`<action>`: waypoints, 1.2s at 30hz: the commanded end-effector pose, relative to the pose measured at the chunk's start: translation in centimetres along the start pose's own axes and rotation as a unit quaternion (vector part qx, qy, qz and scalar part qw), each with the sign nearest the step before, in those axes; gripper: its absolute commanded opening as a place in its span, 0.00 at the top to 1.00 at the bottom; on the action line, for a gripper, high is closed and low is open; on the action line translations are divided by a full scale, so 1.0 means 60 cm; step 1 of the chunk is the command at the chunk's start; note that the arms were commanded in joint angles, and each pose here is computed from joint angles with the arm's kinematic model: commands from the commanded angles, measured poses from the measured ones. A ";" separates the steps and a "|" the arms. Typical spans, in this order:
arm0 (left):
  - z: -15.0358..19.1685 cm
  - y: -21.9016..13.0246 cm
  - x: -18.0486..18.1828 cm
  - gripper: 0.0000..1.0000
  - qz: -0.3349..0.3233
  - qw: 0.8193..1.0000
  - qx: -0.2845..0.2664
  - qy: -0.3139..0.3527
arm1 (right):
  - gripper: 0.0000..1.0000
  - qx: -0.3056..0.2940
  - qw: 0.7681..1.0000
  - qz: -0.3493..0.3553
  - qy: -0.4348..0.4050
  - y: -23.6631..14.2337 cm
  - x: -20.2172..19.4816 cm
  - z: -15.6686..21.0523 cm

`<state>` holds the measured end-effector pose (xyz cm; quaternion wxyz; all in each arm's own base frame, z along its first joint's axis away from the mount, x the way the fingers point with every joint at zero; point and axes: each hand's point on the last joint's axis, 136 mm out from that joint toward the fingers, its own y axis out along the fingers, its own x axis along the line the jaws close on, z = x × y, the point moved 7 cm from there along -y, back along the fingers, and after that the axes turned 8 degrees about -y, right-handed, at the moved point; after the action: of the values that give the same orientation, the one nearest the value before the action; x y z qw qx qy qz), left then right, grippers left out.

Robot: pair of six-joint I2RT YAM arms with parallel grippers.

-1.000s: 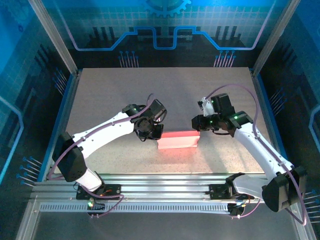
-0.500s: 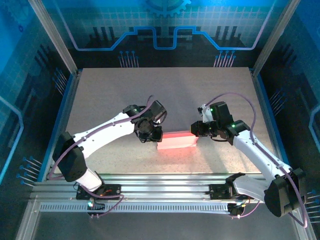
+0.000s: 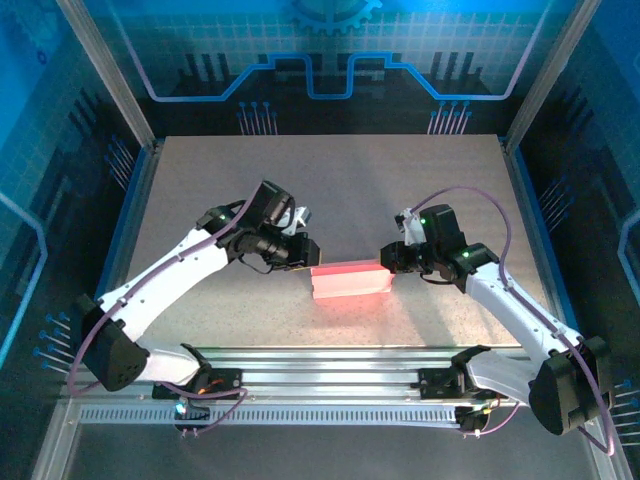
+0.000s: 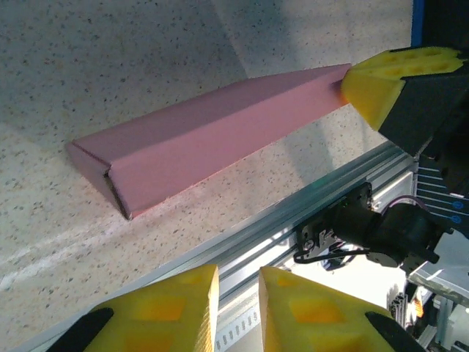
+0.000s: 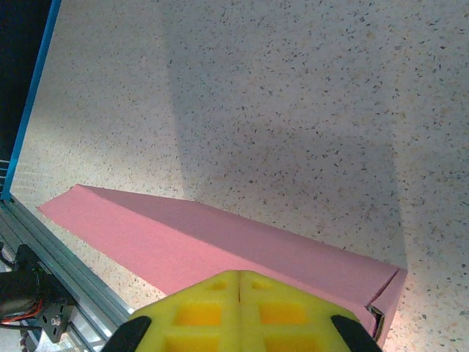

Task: Fold the paper box

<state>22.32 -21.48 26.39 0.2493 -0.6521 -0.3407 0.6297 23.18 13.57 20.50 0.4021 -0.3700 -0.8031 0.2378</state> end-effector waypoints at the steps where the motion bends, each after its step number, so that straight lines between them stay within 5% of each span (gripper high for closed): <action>1: -0.008 0.024 -0.008 0.77 0.034 0.999 0.017 0.014 | 0.93 0.039 0.999 0.002 0.009 0.012 -0.006 0.033; 36: -0.002 0.113 0.071 0.80 0.005 0.998 0.059 -0.009 | 0.93 0.028 1.000 -0.012 0.002 0.004 0.003 0.024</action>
<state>23.57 -23.16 19.87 0.2676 -0.6470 -0.2953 0.6500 22.75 13.58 19.77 0.4075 -0.3619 -0.8027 0.2420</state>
